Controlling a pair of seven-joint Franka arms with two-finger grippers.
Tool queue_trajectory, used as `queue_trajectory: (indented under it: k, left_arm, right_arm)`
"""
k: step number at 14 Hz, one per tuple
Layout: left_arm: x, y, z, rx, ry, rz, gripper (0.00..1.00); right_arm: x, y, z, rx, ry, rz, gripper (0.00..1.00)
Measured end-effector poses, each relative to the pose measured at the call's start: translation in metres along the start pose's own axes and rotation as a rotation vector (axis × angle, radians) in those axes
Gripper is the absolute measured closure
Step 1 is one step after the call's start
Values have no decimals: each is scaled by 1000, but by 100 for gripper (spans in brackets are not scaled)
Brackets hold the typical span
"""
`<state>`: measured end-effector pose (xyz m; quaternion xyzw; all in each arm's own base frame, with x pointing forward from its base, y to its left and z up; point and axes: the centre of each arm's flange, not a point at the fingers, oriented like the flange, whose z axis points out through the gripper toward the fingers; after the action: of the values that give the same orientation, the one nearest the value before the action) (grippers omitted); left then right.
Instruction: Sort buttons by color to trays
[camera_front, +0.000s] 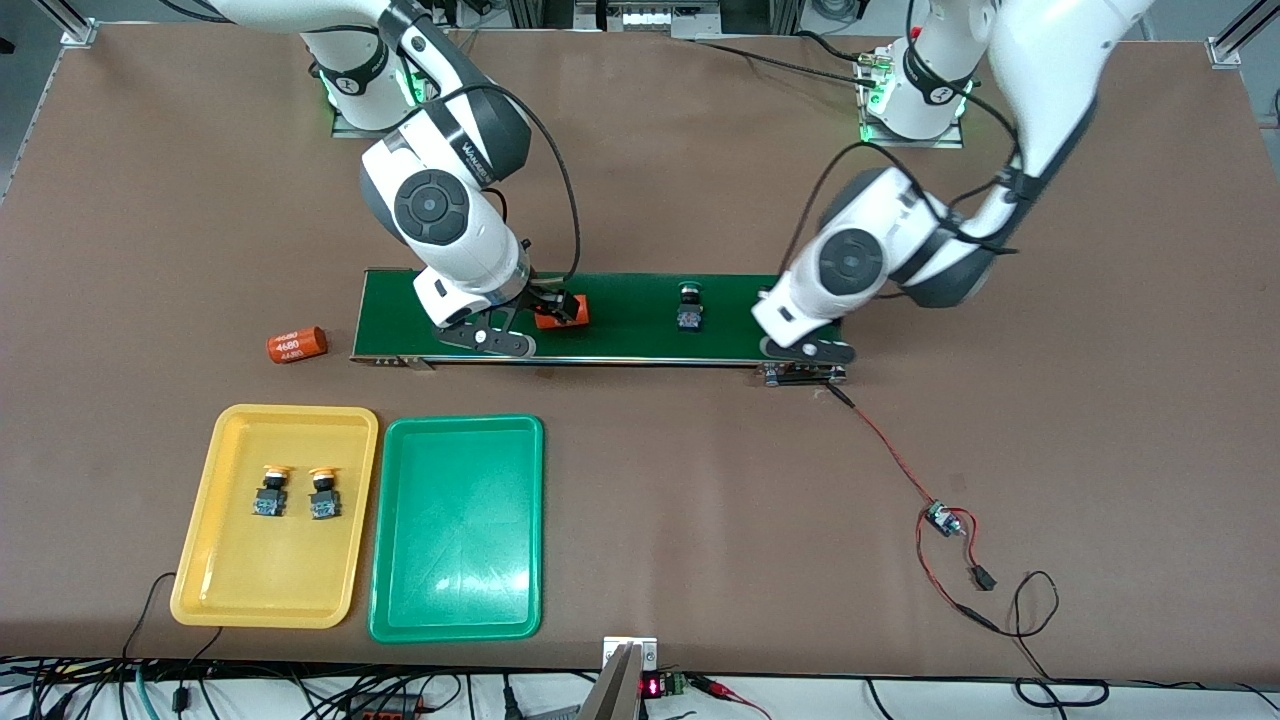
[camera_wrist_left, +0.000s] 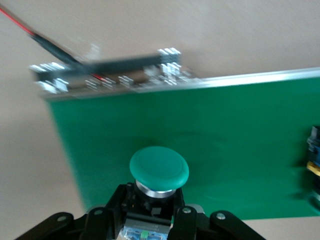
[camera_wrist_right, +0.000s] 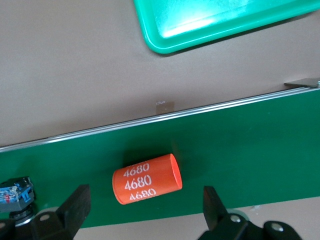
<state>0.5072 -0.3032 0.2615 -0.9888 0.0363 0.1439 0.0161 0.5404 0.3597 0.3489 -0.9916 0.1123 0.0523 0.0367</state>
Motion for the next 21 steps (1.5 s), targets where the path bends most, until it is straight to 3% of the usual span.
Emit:
queue_trajectory:
  k: [3,4,10,15,21]
  left_arm:
    - [7,-4,17,-10,-34,-30,59]
    - [10,-8,21,-15,-43,-42,55]
    - [25,-13,-3,-25,-33,-69,2]
    - [39,-28,-110,-6,6,-111,0]
    - [56,-95,-214,-56,108,-182,0]
  right_arm:
    - [2,1,-1,-4,11,-3,0]
    - [4,3,0,-10,16,-6,0]
    - [11,9,11,-29,13,-5,0]
    - [7,7,14,-33,9,-10,0]
    - [-28,-15,44,-54,18,-6,0]
